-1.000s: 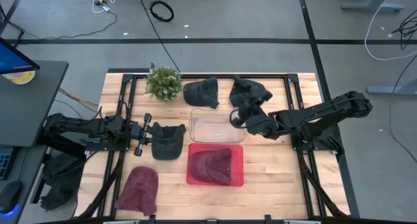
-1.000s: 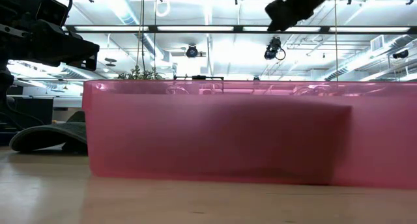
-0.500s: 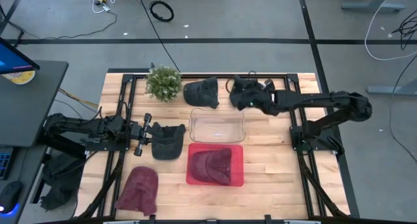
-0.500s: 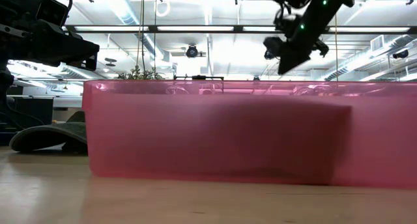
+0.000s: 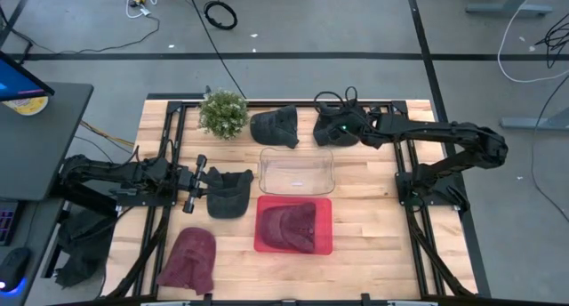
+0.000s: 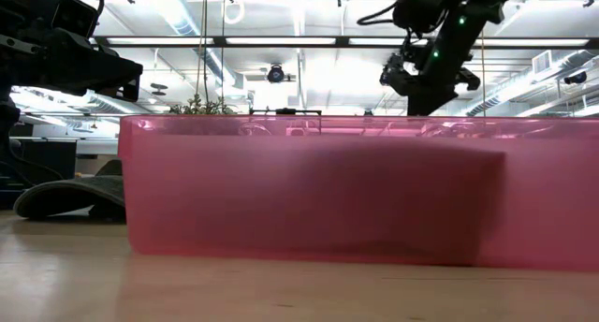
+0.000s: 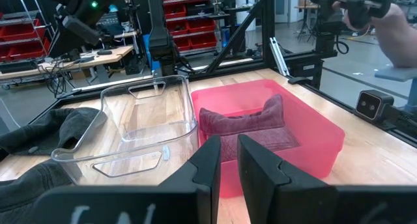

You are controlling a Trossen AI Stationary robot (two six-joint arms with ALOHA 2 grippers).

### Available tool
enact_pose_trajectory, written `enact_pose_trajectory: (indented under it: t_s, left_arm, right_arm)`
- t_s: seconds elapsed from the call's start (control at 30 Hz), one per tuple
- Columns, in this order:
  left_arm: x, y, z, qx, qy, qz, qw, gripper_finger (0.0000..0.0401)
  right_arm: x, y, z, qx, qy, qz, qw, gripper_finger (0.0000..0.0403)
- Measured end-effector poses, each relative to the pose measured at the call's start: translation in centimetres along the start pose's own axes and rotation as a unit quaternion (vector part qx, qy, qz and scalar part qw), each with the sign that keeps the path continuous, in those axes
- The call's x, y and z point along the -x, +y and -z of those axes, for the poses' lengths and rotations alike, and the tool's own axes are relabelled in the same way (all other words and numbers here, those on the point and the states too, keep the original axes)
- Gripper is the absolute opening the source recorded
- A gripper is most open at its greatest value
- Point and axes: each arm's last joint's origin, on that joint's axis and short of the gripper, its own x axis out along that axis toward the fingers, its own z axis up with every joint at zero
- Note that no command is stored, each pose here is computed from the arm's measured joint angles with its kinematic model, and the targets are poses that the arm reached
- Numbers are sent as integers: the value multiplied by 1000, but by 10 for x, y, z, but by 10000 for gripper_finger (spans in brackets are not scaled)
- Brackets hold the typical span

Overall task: Pick & Place hat
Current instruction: Put the top right black cap into the transparent bin

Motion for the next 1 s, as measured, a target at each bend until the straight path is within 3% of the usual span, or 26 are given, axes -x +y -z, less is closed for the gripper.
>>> enact_pose_trajectory:
  t_s: [0.13, 0.37, 0.73, 1.0]
  left_arm:
    - [0, 0, 0, 0, 0, 0, 1000, 55]
    - [0, 0, 0, 0, 0, 0, 1000, 55]
    - [0, 0, 0, 0, 0, 0, 1000, 55]
    - [0, 0, 0, 0, 0, 0, 1000, 55]
  right_arm:
    - [-14, -5, 7, -21, 2, 6, 1000, 167]
    - [-53, -23, 26, -66, 41, -43, 996, 205]
    - [-80, -39, 52, -107, 32, -65, 992, 208]
    - [-97, -29, 60, -102, 49, -80, 990, 208]
